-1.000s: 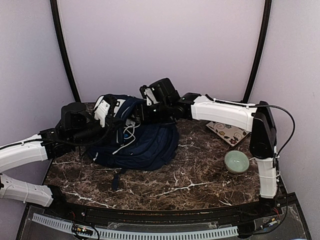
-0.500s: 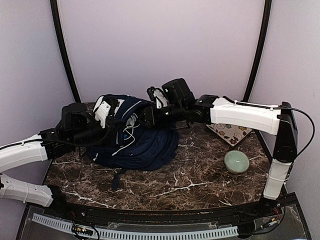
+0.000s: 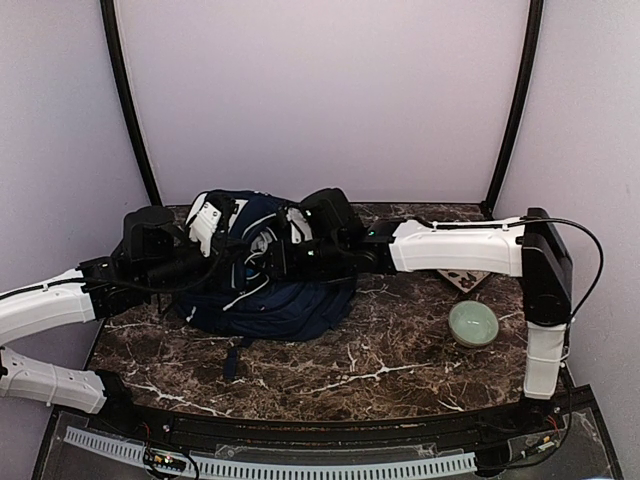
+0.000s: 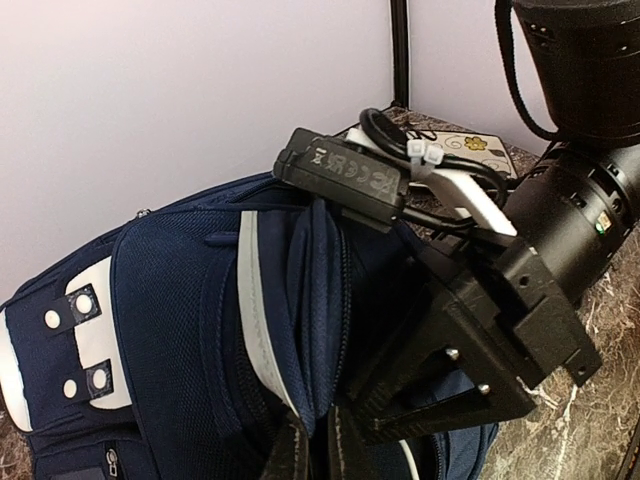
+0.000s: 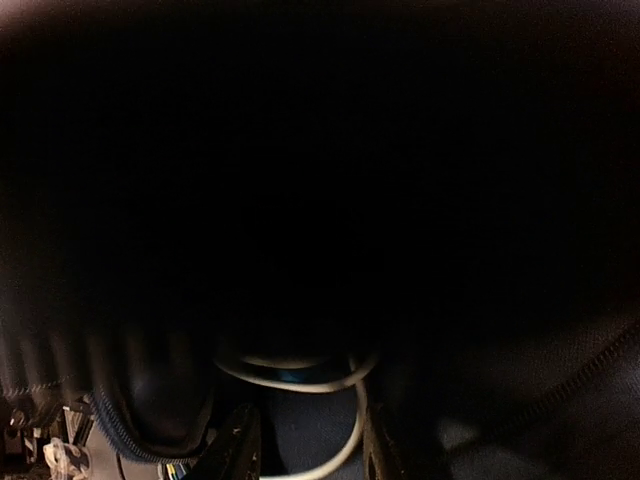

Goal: Pack the student bag
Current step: Place the charger in the upper front pocket of the bag.

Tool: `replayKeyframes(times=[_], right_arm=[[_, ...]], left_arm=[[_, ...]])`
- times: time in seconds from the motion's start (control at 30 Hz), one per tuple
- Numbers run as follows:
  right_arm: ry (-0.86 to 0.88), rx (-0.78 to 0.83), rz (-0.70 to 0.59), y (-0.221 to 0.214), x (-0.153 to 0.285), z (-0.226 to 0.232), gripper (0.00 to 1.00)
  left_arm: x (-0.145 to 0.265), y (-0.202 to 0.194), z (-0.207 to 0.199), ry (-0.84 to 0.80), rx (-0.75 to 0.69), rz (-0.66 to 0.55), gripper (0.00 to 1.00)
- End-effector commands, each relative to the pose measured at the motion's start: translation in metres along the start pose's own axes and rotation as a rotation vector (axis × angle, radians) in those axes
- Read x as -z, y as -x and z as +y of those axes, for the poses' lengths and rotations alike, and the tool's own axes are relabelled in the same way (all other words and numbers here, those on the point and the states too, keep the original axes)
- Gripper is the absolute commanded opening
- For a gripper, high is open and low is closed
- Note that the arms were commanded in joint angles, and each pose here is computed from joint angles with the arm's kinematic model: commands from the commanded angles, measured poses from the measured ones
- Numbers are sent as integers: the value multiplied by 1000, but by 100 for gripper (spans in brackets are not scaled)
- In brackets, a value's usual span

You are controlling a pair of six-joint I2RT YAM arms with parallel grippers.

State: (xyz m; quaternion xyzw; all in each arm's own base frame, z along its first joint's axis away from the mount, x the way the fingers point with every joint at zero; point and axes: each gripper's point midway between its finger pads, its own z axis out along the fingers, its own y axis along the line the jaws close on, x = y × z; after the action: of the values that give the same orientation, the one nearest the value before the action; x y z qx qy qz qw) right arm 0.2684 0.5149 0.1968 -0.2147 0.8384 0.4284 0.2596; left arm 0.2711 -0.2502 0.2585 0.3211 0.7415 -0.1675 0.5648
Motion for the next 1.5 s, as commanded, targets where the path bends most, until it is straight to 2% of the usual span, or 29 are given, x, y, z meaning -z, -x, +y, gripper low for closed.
replayKeyframes(times=[0.0,0.2,0.33,0.5,0.7,0.83,0.9,1.0,1.1,1.17,1.27,1.47], right_arm=[[28,-49,75,-24,-25,-8,34],[50,-50,91,-31,-26,-8,29],[67,-75,120,-42,-30,-10,20],[157,-31,69,-24,-14,16,21],[140,237,-81,15,36,41,26],[184,453,-72,12,57,66,33],[161,633,-66,1,58,76,35],[41,958,-57,-21,50,68,39],[4,1270,-12,-52,37,60,43],[-12,1397,-65,-51,34,63,44],[-35,1444,-115,-44,27,66,44],[-99,1500,-67,-45,3,49,45]], left_arm=[[22,58,-4,-28,-11,-206,0],[22,58,-3,-25,-6,-204,0],[21,58,-2,-19,-4,-202,0],[19,55,-1,-9,-5,-191,0],[17,53,1,-1,1,-178,0],[17,54,1,0,5,-179,0],[18,54,1,0,7,-181,0],[17,53,3,7,10,-179,0],[17,53,4,15,10,-177,0],[17,53,4,13,10,-179,0],[18,53,5,17,8,-178,0],[19,54,6,19,3,-181,0]])
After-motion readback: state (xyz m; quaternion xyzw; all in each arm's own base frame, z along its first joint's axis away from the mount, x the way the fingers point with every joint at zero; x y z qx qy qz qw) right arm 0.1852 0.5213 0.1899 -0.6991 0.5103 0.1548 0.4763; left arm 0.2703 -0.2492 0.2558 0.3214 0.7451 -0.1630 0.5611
